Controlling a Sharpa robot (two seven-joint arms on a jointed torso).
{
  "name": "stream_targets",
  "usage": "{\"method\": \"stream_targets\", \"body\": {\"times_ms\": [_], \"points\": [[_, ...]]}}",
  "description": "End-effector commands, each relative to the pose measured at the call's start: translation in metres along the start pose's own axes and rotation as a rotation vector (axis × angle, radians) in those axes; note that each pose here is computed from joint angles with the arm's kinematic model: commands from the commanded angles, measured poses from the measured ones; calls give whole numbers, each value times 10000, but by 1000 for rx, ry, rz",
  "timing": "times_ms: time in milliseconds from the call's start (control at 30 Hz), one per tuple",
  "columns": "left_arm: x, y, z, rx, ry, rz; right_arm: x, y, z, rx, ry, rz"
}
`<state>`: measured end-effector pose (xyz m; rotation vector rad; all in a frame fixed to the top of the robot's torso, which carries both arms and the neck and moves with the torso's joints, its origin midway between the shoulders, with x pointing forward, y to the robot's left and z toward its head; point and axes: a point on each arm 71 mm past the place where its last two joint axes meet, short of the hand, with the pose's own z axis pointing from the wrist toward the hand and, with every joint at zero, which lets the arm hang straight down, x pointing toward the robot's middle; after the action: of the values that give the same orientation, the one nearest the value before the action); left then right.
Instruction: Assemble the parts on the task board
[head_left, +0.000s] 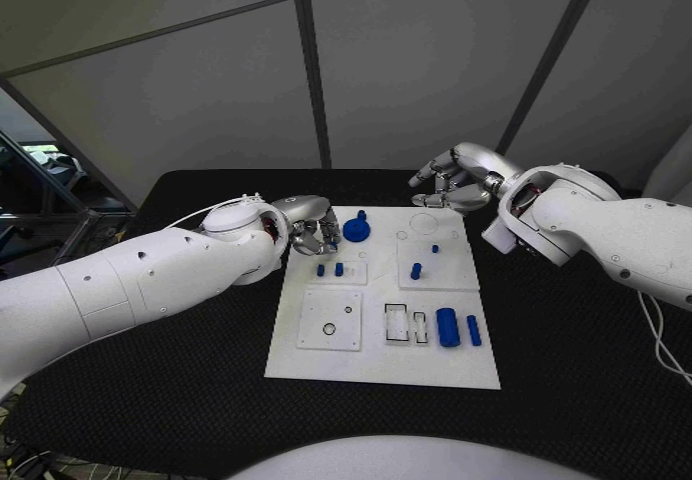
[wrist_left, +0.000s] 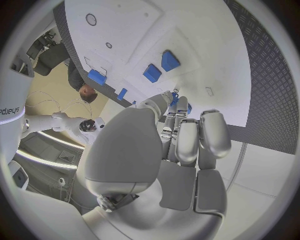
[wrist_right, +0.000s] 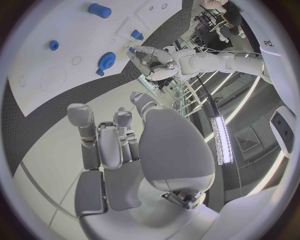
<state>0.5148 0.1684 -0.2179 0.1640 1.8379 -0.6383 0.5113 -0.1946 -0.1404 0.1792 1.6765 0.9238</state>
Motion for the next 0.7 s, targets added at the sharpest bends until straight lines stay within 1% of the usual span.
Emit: {"method": "stream_targets", "body": {"times_ms": [33, 400, 700], "points": [[14, 0, 6, -6, 21, -1, -9, 12, 1, -8, 0, -2], [34, 15, 28, -20, 30, 0, -14, 7, -9, -6, 0, -2], [50, 5, 52, -20, 40, 0, -10, 12, -3, -8, 1, -2]]}}
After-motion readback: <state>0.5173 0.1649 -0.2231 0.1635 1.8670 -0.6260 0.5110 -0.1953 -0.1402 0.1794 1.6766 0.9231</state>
